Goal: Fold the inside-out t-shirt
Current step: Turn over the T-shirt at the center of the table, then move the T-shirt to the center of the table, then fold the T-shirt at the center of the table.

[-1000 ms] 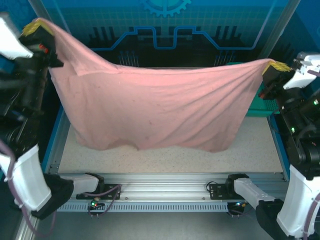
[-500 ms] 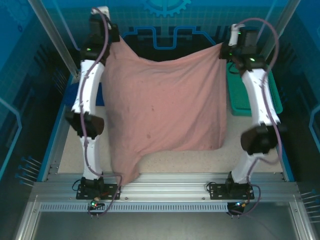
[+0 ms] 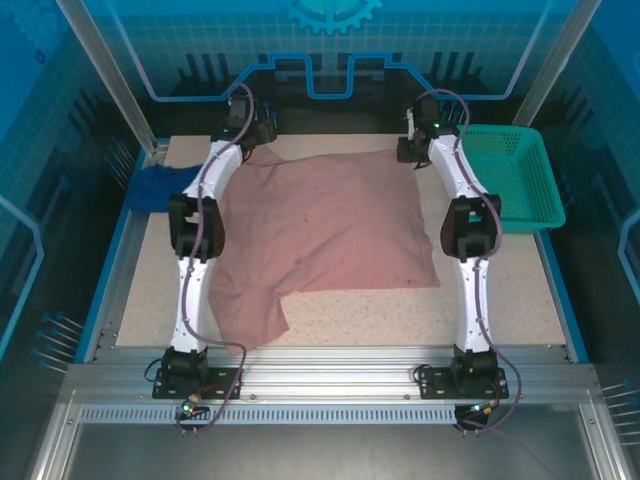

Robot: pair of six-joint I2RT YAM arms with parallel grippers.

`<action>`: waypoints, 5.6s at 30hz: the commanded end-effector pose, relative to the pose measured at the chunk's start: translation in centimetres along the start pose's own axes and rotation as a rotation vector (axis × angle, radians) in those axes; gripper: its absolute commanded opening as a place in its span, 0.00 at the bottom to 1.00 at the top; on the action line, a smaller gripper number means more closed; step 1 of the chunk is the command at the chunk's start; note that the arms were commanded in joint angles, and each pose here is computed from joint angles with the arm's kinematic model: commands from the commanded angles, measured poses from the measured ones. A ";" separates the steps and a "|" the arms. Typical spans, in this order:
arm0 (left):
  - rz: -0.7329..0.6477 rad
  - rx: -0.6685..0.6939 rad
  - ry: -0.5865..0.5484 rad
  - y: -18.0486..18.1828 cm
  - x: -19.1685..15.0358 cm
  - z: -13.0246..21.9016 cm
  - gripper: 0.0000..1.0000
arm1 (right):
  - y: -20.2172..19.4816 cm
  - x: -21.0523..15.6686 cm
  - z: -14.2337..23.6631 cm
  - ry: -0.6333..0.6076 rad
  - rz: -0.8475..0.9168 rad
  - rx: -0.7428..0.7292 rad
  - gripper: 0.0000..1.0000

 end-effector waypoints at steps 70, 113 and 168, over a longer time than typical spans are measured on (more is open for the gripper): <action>0.274 -0.061 0.565 8.4 -20.5 10.6 0.91 | -1.9 -21.4 0.6 0.430 -0.289 0.071 0.32; 0.318 -0.010 0.670 11.2 -27.5 18.9 0.92 | 5.0 -26.1 5.0 0.519 -0.214 0.203 0.43; 0.199 0.123 0.678 11.3 -27.4 28.8 0.75 | -1.9 -32.9 9.7 0.503 -0.529 0.011 0.09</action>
Point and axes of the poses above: each hand's point on the last joint's axis, 136 mm out from that joint toward the fingers, its own z axis back along the fingers, its own y axis along the line the jaws close on, x = y × z, the point moved 5 cm from there along z, back along the fingers, and after that the axes turned 12 degrees about z, right-handed, at the moved point
